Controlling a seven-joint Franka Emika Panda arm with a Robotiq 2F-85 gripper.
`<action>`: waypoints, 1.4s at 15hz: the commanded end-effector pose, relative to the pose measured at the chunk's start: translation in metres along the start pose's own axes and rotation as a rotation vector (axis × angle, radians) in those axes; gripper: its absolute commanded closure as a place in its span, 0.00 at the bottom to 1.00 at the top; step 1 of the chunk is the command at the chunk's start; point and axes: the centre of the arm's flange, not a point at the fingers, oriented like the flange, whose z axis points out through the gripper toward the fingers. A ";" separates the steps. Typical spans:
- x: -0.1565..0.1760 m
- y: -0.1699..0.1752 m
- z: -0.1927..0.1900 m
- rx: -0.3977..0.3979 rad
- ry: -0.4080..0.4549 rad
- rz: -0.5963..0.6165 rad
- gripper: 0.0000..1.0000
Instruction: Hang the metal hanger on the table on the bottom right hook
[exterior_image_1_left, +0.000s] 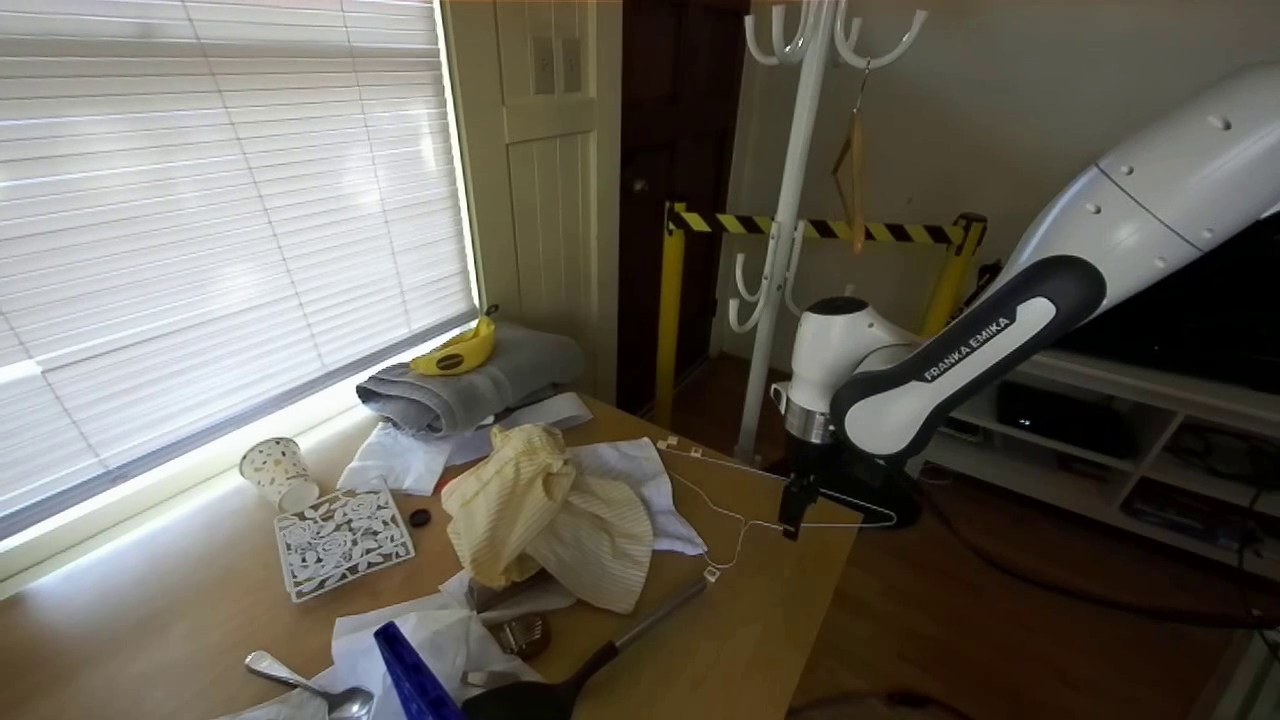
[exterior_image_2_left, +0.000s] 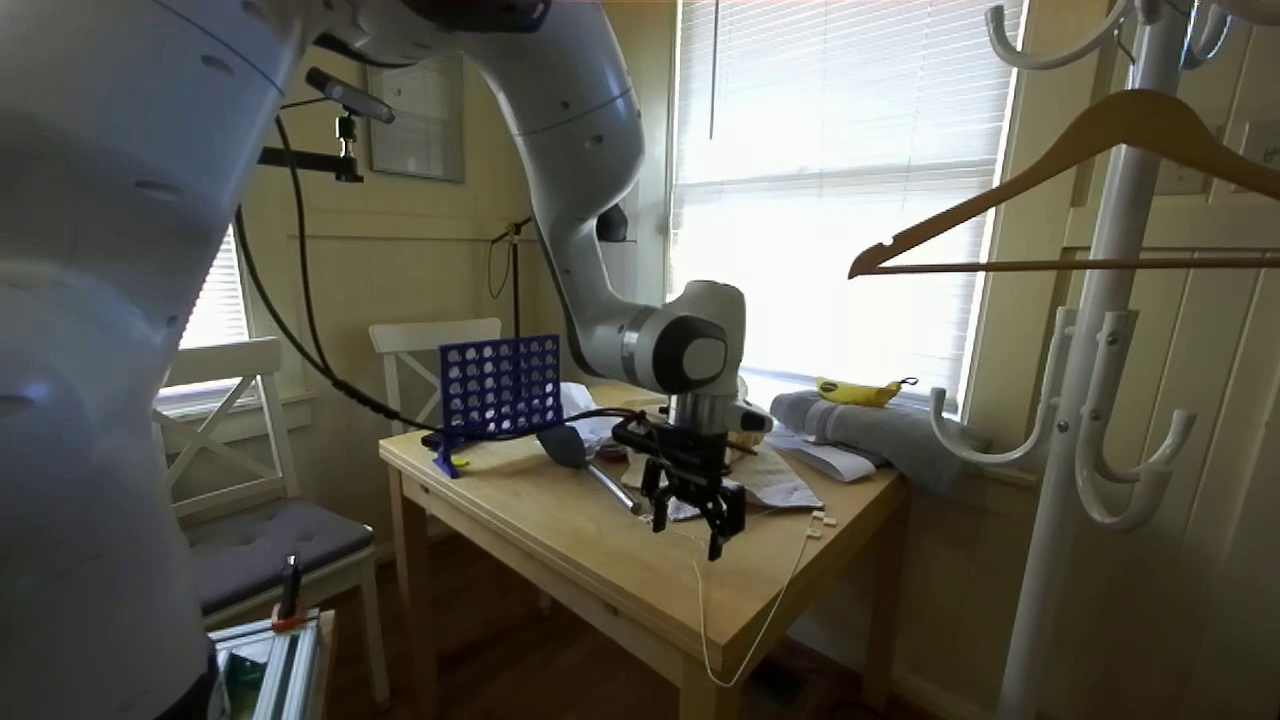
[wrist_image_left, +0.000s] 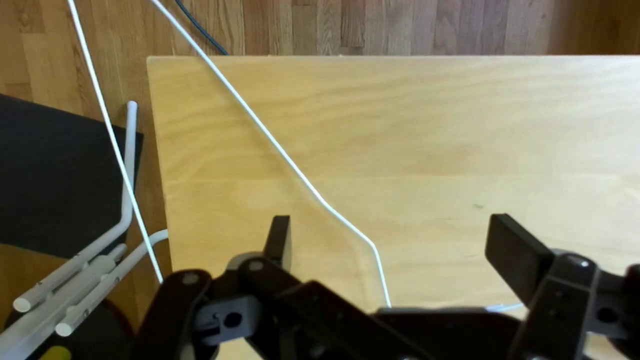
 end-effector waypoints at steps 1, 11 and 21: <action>0.020 -0.005 0.018 -0.043 0.000 -0.119 0.00; 0.021 -0.016 0.023 -0.049 0.024 -0.123 0.00; 0.027 -0.020 0.035 -0.050 0.052 -0.173 0.22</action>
